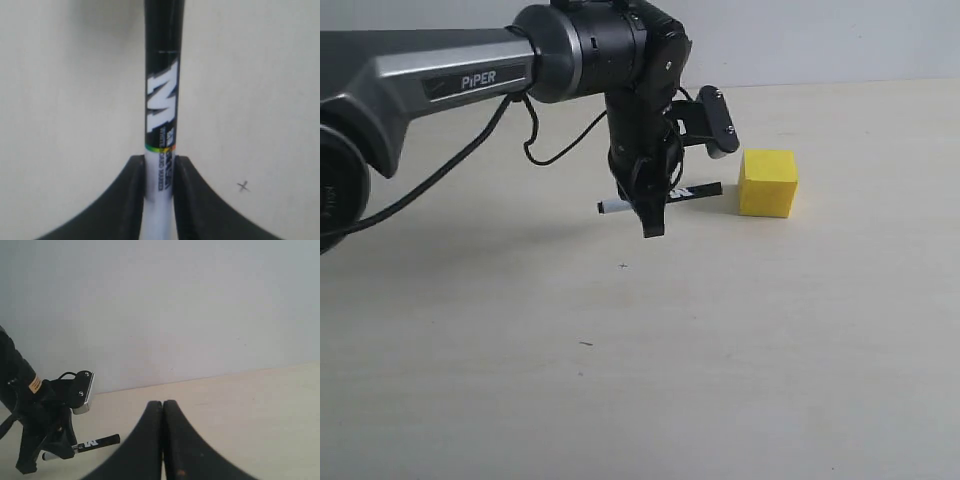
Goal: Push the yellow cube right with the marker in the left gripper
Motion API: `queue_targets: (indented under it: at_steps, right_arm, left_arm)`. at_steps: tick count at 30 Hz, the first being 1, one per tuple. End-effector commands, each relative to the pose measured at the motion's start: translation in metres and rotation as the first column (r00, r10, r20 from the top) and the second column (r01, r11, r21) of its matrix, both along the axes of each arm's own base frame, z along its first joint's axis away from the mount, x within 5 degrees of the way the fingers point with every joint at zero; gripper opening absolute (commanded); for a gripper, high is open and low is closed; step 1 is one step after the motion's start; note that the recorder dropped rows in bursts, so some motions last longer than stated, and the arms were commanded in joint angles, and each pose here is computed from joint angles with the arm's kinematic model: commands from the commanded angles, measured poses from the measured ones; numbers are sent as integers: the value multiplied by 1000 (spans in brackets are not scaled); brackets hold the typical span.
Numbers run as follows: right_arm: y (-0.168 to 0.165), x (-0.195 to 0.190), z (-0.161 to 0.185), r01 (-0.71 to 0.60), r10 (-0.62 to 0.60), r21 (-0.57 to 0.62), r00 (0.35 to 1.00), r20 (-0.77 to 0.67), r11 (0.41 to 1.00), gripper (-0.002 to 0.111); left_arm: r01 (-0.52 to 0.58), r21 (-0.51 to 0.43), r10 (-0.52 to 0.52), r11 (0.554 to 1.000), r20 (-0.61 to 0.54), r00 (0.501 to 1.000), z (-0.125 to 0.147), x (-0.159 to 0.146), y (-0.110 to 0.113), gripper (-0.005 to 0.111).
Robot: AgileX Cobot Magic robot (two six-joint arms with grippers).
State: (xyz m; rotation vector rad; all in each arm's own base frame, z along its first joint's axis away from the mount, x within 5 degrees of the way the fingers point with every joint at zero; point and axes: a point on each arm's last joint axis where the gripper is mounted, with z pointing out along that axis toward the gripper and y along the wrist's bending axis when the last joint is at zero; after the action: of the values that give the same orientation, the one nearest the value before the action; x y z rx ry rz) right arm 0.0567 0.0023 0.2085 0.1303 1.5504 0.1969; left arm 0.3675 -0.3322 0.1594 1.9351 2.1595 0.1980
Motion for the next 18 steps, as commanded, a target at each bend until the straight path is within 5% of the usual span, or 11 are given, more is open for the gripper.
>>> queue_targets:
  at_steps: [1,9,18]
  right_arm:
    - [0,0,-1,7,-7,-4,1000,3,1000,0]
    - [0,0,-1,7,-7,-4,1000,3,1000,0]
    - [0,0,-1,7,-7,-4,1000,3,1000,0]
  left_arm:
    - [-18,42,17,999,26,1000,-13,13,0,0]
    - [38,41,-43,998,112,993,-23,18,-17,0]
    - [-26,7,25,1000,142,989,-26,24,-21,0]
